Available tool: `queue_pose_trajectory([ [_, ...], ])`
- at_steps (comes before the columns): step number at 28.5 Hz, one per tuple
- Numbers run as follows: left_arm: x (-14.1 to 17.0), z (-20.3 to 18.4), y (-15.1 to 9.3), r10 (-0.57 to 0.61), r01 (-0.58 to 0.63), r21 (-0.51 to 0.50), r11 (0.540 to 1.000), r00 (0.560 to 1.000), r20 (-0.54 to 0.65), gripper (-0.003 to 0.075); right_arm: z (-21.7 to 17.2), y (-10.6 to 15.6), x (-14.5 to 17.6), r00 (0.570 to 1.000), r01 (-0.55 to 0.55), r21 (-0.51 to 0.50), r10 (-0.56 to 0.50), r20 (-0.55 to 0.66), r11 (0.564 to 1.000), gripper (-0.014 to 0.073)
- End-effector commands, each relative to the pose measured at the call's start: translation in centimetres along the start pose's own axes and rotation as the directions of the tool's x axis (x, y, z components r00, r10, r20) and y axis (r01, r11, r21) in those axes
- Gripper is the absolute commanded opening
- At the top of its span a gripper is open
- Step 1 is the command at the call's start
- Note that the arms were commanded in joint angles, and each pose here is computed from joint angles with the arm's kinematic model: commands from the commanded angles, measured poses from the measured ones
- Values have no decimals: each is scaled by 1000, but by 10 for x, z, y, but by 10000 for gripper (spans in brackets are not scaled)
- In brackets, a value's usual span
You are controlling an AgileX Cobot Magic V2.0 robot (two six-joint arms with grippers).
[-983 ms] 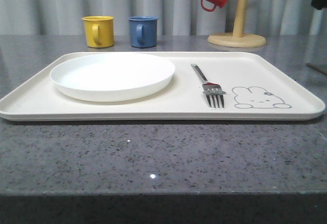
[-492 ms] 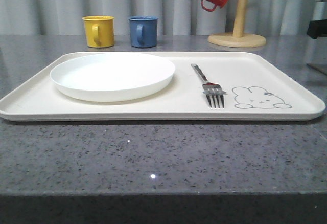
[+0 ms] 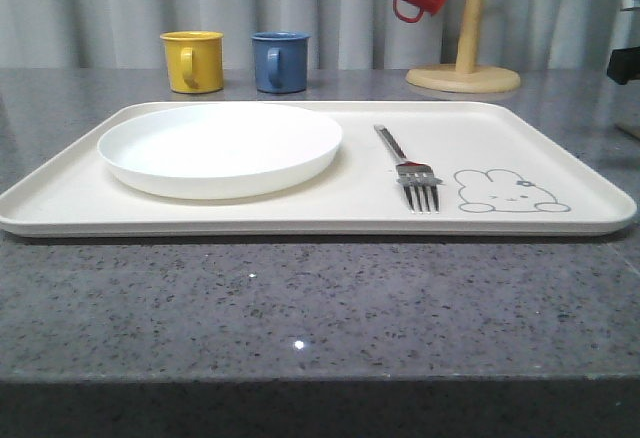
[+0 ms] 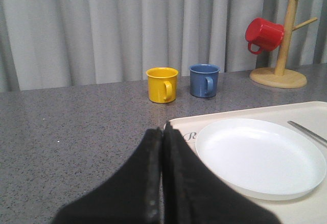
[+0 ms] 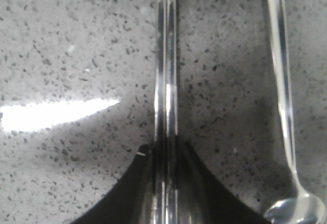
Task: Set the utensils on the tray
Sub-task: 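Raise the right gripper and move it toward the chopsticks, then grasp the chopsticks and place them on the tray beside the fork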
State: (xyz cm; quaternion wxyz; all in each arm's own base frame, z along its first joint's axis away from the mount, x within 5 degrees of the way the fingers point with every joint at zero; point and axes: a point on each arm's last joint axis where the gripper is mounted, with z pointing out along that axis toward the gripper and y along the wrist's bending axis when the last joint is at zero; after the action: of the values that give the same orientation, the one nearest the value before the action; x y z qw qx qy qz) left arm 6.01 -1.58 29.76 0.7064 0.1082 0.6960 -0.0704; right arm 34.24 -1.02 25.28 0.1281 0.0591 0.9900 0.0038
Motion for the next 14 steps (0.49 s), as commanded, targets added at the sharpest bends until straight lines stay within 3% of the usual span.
queue_pose_trajectory([
  [1, -16, -1, 1, -18, 19, -5, 1000, 995, 102, -18, -27, 0, -1, 998, 6, -10, -5, 69, 1000, 15],
  [8, -16, -1, 1, -18, 19, -5, 1000, 995, 102, -18, -75, 11, 2, 984, 0, -84, 14, 176, 996, 15],
  [14, -16, -1, 1, -18, 19, -5, 1000, 995, 102, -18, -106, 61, 4, 973, 74, -215, -23, 229, 974, 15],
])
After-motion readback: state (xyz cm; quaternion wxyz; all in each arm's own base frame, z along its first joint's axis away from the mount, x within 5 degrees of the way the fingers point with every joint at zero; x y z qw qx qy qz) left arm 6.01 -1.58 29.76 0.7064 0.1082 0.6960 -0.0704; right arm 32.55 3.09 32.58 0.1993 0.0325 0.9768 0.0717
